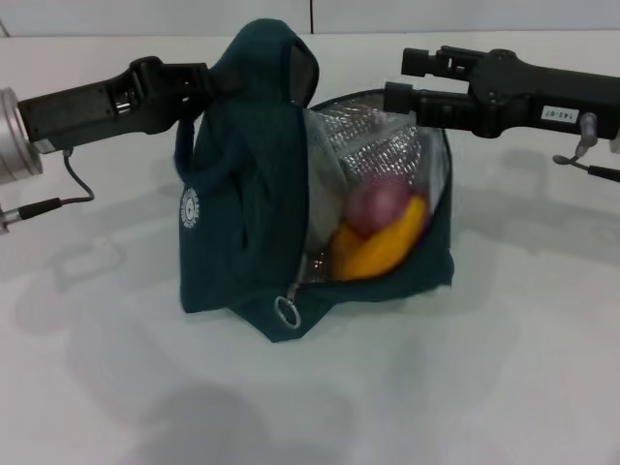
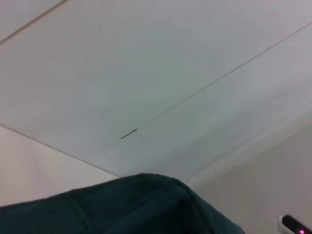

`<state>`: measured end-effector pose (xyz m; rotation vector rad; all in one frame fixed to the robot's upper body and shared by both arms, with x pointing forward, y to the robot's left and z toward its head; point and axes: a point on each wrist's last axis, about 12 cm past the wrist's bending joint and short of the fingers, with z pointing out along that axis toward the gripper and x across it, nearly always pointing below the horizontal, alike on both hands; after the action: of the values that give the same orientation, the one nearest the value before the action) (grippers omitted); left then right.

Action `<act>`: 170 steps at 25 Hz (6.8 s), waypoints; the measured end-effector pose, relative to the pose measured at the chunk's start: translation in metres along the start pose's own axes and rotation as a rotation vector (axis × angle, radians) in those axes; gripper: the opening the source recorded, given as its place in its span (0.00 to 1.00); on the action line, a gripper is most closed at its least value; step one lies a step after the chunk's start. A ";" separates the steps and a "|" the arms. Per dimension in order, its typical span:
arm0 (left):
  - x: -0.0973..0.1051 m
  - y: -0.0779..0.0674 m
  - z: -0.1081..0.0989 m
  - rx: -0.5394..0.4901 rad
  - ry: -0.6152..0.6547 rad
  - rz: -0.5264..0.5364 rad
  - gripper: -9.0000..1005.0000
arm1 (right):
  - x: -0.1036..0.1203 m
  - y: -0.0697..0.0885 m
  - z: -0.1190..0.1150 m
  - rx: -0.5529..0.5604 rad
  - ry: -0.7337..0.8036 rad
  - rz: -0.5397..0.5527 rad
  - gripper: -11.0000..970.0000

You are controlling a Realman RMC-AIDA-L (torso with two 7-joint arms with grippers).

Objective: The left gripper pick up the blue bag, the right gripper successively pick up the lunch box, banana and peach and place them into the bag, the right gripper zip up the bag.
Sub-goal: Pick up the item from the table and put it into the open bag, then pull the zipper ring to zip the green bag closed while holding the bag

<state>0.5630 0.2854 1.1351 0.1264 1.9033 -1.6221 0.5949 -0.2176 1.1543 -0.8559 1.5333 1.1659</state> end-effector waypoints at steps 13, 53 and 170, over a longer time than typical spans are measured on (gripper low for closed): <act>0.000 0.000 0.000 -0.001 0.000 0.000 0.05 | 0.043 0.003 -0.044 0.114 -0.045 0.540 0.74; 0.006 -0.015 0.024 0.140 0.099 -0.055 0.05 | 0.025 0.012 -0.067 0.066 -0.094 0.452 0.03; 0.036 0.013 0.047 -0.003 0.140 -0.111 0.05 | 0.026 0.009 -0.067 0.023 -0.075 0.445 0.02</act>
<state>0.5591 0.2337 1.1034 0.1384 2.0509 -1.7229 0.5606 -0.2782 1.1351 -0.4576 1.7215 1.4744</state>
